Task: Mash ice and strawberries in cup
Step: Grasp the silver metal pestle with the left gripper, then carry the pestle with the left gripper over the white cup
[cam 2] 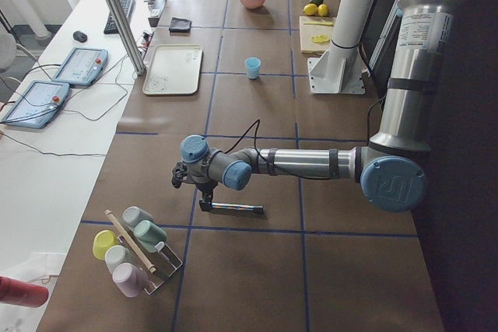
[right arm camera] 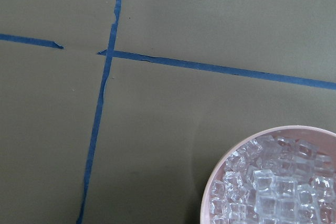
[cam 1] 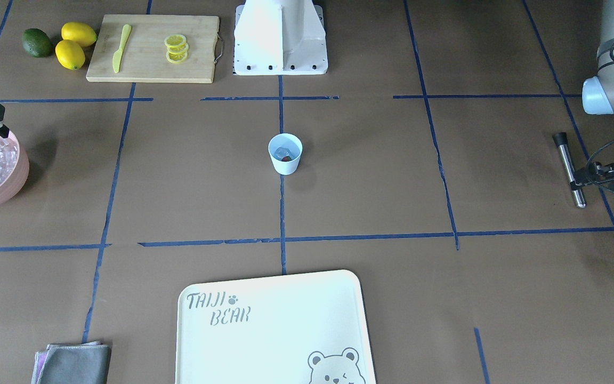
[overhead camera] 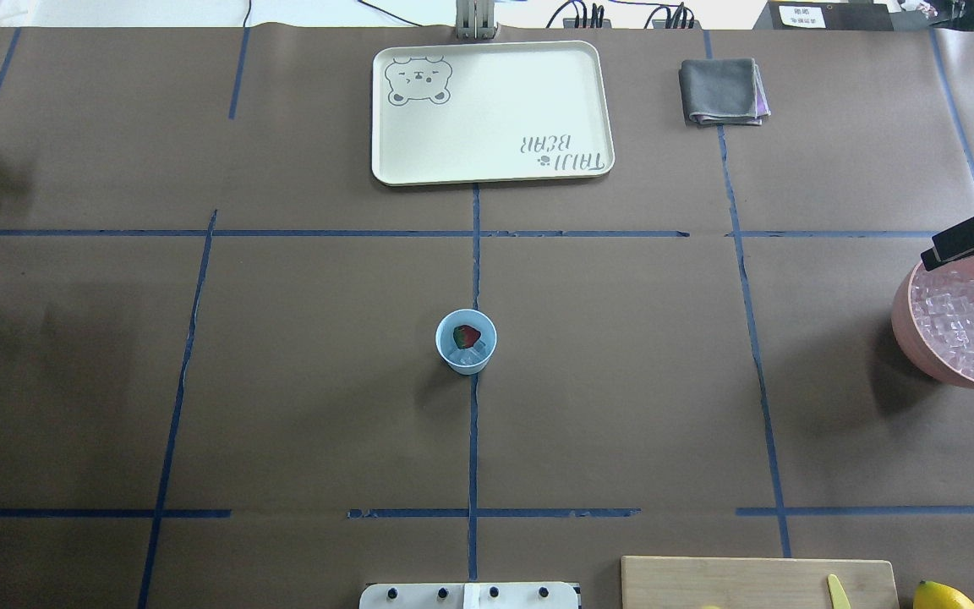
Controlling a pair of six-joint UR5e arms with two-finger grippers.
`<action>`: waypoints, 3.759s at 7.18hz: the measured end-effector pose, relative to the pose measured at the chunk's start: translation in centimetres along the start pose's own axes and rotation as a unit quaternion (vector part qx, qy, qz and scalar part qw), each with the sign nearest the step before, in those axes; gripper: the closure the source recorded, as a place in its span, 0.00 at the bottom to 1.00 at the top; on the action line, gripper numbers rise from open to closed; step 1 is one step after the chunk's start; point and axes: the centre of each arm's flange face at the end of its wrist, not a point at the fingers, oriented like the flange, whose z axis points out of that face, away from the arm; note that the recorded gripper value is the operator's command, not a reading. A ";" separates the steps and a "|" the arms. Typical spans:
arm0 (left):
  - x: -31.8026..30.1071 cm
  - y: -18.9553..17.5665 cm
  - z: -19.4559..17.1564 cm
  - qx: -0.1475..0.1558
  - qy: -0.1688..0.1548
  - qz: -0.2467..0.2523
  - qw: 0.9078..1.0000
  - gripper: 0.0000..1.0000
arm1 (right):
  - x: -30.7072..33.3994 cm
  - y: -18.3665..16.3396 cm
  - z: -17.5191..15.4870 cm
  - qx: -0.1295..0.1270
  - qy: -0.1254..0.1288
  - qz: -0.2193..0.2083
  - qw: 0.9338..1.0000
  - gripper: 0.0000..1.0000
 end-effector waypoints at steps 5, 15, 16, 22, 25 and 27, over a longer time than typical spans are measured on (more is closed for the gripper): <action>-1.9 0.5 2.8 -0.045 -0.009 -0.033 0.998 0.01 | -0.3 0.0 -0.3 0.003 -0.002 -0.003 1.000 0.01; -0.8 1.7 6.0 -0.083 0.007 -0.027 0.996 1.00 | -0.3 0.0 -0.3 0.003 -0.003 -0.004 1.000 0.01; -0.6 1.6 5.9 -0.084 0.013 -0.027 0.996 1.00 | -0.3 0.0 -0.3 0.003 -0.003 -0.004 1.000 0.01; 14.1 0.1 -5.9 0.019 0.074 0.088 0.993 1.00 | -0.5 -0.1 -0.4 0.003 -0.006 -0.004 1.000 0.01; 34.5 5.3 -11.9 0.083 0.116 0.186 0.972 1.00 | -0.3 -0.2 -0.7 0.002 -0.011 0.000 1.000 0.01; 48.0 8.5 -15.5 0.162 0.154 0.262 0.939 1.00 | -0.1 -0.2 -0.8 0.002 -0.012 0.003 1.000 0.01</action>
